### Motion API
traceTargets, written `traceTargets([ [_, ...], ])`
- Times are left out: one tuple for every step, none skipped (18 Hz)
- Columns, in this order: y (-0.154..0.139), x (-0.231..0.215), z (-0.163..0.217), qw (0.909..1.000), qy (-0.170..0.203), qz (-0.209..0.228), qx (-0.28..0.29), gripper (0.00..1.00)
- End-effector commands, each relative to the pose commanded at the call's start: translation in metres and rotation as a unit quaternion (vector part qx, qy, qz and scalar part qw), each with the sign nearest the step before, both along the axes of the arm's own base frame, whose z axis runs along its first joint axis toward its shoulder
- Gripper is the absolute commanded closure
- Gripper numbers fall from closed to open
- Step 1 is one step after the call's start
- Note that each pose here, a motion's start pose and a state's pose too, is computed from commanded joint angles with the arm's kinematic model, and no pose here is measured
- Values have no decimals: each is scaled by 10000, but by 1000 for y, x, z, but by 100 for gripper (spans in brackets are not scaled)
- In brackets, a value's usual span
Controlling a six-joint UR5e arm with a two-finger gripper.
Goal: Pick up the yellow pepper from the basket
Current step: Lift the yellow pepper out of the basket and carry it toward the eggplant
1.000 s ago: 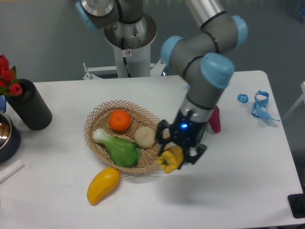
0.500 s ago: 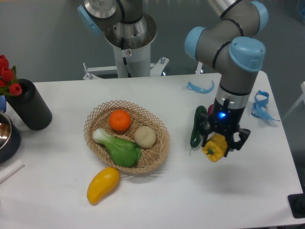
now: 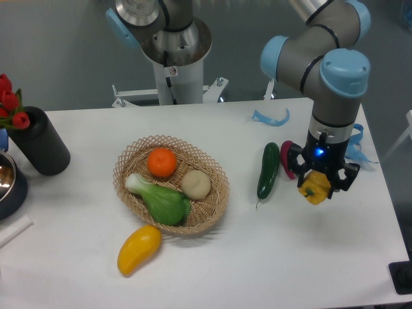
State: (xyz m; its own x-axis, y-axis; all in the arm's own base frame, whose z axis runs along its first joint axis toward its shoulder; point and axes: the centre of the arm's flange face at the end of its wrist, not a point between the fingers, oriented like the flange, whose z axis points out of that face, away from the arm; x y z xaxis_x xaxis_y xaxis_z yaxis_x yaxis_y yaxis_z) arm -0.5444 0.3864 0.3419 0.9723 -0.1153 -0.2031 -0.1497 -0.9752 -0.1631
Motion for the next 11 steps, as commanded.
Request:
traceTargets([
  [0, 0, -1, 10000, 0, -58, -24, 67],
  [0, 0, 0, 10000, 17, -57, -25, 67],
  [2, -1, 4, 10000, 55, -57, -39, 67],
  [2, -3, 5, 9999, 90, -19, -89, 67],
  [2, -4, 8, 9998, 140, -3, -130, 68],
  [0, -8, 17, 9997, 229, 25, -109, 68],
  [1, -12, 25, 9996, 275, 36, -97, 68],
  [-5, -17, 31, 9994, 336, 78, -85, 68],
  [-15, -23, 32, 9993, 342, 133, -94, 68],
  [-21, -27, 31, 9992, 328, 179, -103, 68],
  [-22, -26, 30, 9993, 324, 172, -110, 68],
])
